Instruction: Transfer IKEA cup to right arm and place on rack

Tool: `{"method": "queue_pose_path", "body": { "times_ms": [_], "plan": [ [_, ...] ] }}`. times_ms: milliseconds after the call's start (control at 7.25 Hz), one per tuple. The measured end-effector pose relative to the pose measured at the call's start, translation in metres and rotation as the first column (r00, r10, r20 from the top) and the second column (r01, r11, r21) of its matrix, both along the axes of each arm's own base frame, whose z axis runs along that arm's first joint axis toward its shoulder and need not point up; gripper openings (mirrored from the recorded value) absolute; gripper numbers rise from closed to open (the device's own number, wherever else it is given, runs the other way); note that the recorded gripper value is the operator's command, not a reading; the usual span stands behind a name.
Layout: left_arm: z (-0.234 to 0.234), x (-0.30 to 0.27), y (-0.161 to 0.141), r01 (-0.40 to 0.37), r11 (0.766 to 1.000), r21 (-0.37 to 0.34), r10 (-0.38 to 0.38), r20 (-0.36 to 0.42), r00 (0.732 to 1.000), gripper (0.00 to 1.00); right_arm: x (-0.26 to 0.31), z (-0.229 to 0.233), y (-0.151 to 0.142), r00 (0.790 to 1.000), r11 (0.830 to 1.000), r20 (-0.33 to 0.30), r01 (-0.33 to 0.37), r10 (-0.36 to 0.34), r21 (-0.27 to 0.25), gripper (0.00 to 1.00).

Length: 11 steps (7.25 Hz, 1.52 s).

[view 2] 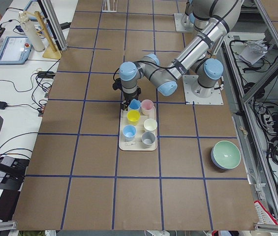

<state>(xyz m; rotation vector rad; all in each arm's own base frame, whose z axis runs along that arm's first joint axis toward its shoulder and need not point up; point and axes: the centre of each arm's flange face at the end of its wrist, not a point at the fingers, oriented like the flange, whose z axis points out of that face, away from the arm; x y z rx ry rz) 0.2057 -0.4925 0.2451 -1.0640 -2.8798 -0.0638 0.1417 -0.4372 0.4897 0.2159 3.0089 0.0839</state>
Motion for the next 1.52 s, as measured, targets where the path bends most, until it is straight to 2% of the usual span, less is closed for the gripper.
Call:
{"method": "queue_pose_path", "body": {
  "times_ms": [276, 552, 828, 966, 1103, 1241, 1379, 1517],
  "plan": [
    [-0.013, 0.004, -0.004, 0.000, 1.000, 0.009, 0.000, -0.003, 1.000, 0.92, 0.013, 0.004, 0.000, 0.991, 1.000, 0.134, 0.008, -0.007, -0.006, 1.00],
    [-0.022, 0.007, -0.007, -0.003, 1.000, 0.007, 0.003, 0.001, 1.000, 0.64, 0.027, 0.008, -0.002, 0.956, 1.000, 0.293, 0.016, -0.014, -0.006, 1.00],
    [-0.025, 0.008, -0.008, -0.009, 1.000, 0.007, 0.009, 0.002, 1.000, 0.32, 0.039, 0.016, -0.004, 0.897, 1.000, 0.442, 0.018, -0.011, -0.012, 1.00],
    [-0.025, 0.008, -0.008, -0.013, 1.000, 0.006, 0.013, 0.002, 1.000, 0.20, 0.043, 0.021, -0.005, 0.857, 1.000, 0.515, 0.027, -0.016, -0.014, 1.00],
    [-0.025, 0.008, -0.008, -0.015, 1.000, 0.006, 0.015, 0.002, 1.000, 0.16, 0.044, 0.027, -0.009, 0.798, 0.999, 0.602, 0.048, -0.030, -0.014, 1.00],
    [-0.025, 0.008, -0.008, -0.022, 1.000, 0.008, 0.022, 0.002, 1.000, 0.09, 0.038, 0.035, -0.015, 0.727, 0.997, 0.685, 0.080, -0.049, -0.013, 1.00],
    [-0.025, 0.007, -0.008, -0.030, 0.999, 0.011, 0.030, 0.001, 1.000, 0.05, 0.031, 0.041, -0.020, 0.665, 0.994, 0.745, 0.106, -0.058, -0.017, 1.00],
    [-0.023, 0.007, -0.008, -0.039, 0.999, 0.012, 0.039, 0.003, 0.999, 0.03, 0.027, 0.045, -0.024, 0.619, 0.993, 0.784, 0.114, -0.046, -0.031, 1.00]
  ]
}}
